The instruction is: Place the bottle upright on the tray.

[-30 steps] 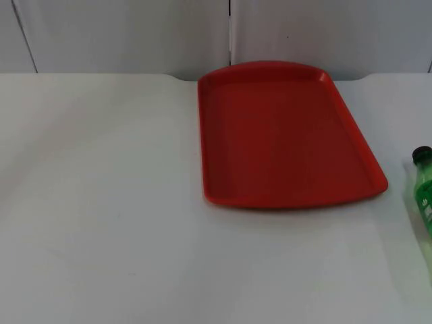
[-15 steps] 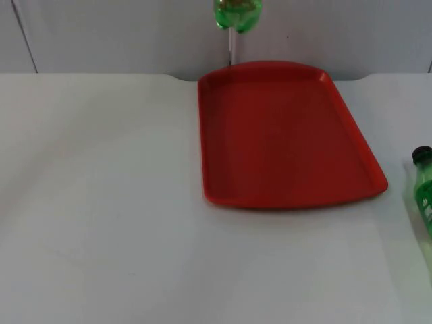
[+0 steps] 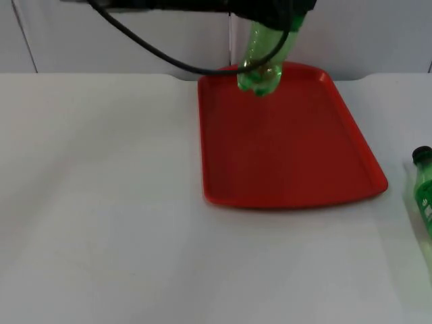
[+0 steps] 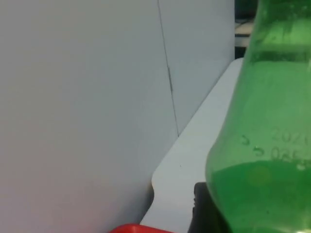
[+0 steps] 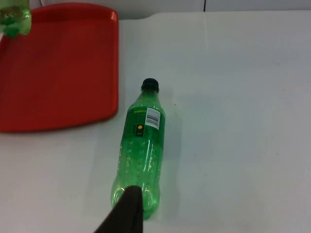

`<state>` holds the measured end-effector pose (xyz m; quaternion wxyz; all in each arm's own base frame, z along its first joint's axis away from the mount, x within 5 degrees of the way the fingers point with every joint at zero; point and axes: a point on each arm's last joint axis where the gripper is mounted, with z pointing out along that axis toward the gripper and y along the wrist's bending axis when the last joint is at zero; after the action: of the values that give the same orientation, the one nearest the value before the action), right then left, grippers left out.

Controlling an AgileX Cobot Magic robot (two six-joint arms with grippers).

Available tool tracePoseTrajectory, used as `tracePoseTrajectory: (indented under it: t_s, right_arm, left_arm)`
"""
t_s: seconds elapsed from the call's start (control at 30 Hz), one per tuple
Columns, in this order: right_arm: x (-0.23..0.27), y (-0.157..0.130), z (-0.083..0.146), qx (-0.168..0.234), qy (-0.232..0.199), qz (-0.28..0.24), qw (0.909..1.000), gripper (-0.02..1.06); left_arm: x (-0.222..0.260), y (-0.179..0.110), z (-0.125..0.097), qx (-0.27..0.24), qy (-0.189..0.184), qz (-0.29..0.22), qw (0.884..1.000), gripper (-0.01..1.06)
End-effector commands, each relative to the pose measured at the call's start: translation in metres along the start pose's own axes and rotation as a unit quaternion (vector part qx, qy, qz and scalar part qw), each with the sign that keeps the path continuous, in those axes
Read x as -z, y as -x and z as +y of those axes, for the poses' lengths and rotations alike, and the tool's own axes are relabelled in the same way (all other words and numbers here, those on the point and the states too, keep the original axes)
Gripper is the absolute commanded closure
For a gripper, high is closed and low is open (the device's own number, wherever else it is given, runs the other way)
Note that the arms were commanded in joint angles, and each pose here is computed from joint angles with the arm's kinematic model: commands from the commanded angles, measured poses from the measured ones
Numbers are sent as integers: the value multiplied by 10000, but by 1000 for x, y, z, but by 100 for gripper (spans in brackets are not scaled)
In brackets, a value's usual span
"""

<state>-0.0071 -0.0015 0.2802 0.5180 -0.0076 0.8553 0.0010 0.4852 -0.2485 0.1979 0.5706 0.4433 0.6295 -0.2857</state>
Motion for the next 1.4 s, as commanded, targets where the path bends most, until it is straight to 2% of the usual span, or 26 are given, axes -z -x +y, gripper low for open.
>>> tracePoseTrajectory:
  t_s: [0.0, 0.23, 0.4, 0.5, 0.57, 1.37]
  right_arm:
    - [0, 0, -1, 17, -43, -34, 10000, 0]
    - [0, 0, -1, 17, -43, -34, 10000, 0]
    - [0, 0, -1, 17, -43, -34, 10000, 0]
    - [0, 0, -1, 17, -43, -34, 10000, 0]
    - [0, 0, -1, 17, -43, -34, 10000, 0]
    - [0, 0, -1, 17, -43, -34, 10000, 0]
  left_arm:
    - [-7, -2, 1, -2, -75, -146, 9999, 105]
    - [-31, -26, 14, -150, 18, -291, 9995, 105]
    - [-43, -39, 26, -221, 320, -322, 9987, 105]
    - [-46, -51, 32, -80, 606, -180, 9980, 105]
    - [-47, -53, 32, -37, 641, -153, 9978, 105]
    - [-50, -74, 29, 209, 552, -38, 9983, 105]
